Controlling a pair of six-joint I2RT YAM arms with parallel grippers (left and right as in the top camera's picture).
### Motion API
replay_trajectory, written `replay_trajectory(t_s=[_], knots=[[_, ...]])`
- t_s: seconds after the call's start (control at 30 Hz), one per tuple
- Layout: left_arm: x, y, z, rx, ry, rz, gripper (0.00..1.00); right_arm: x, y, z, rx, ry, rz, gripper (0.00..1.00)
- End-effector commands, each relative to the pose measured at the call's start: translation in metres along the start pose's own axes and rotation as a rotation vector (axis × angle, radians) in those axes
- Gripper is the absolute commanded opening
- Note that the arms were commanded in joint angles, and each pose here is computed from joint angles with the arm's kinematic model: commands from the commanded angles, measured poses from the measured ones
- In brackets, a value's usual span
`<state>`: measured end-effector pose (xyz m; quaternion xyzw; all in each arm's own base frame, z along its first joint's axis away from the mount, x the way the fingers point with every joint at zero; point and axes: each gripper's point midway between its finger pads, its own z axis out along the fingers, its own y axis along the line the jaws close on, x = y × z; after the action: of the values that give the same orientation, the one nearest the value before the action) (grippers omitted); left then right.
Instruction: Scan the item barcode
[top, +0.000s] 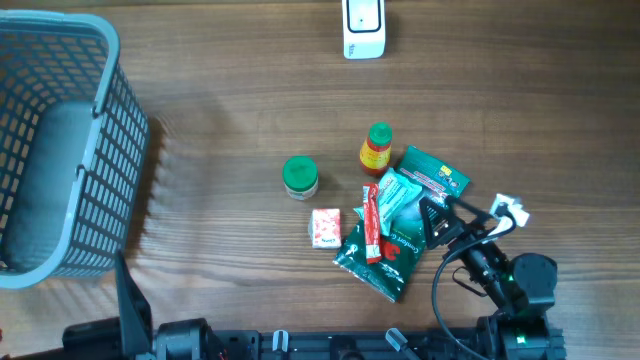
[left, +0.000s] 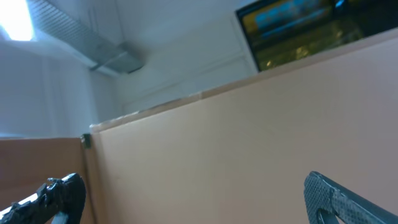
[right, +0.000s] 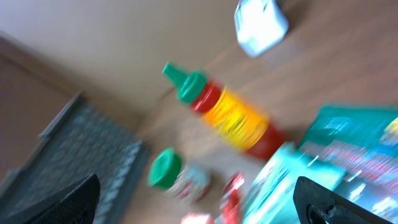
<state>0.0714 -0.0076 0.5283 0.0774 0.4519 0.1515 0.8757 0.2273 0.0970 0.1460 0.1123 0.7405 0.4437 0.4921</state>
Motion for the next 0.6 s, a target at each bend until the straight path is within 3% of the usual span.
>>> replay_trajectory(t_s=[0.0, 0.13, 0.27, 0.57], knots=[[-0.006, -0.007, -0.006, 0.037, -0.032, -0.042, 1.0, 0.025, 0.021, -0.002, -0.109, 0.16, 0.239, 1.0], [-0.01, -0.007, -0.01, 0.034, -0.045, -0.041, 1.0, 0.024, 0.026, -0.002, -0.135, 0.162, 0.224, 1.0], [-0.012, -0.006, -0.013, 0.027, -0.052, -0.036, 1.0, 0.034, 0.048, -0.009, -0.256, 0.232, 0.081, 1.0], [-0.005, 0.013, -0.012, -0.091, -0.012, -0.019, 1.0, 0.057, 0.039, -0.013, -0.224, 0.356, 0.206, 0.99]])
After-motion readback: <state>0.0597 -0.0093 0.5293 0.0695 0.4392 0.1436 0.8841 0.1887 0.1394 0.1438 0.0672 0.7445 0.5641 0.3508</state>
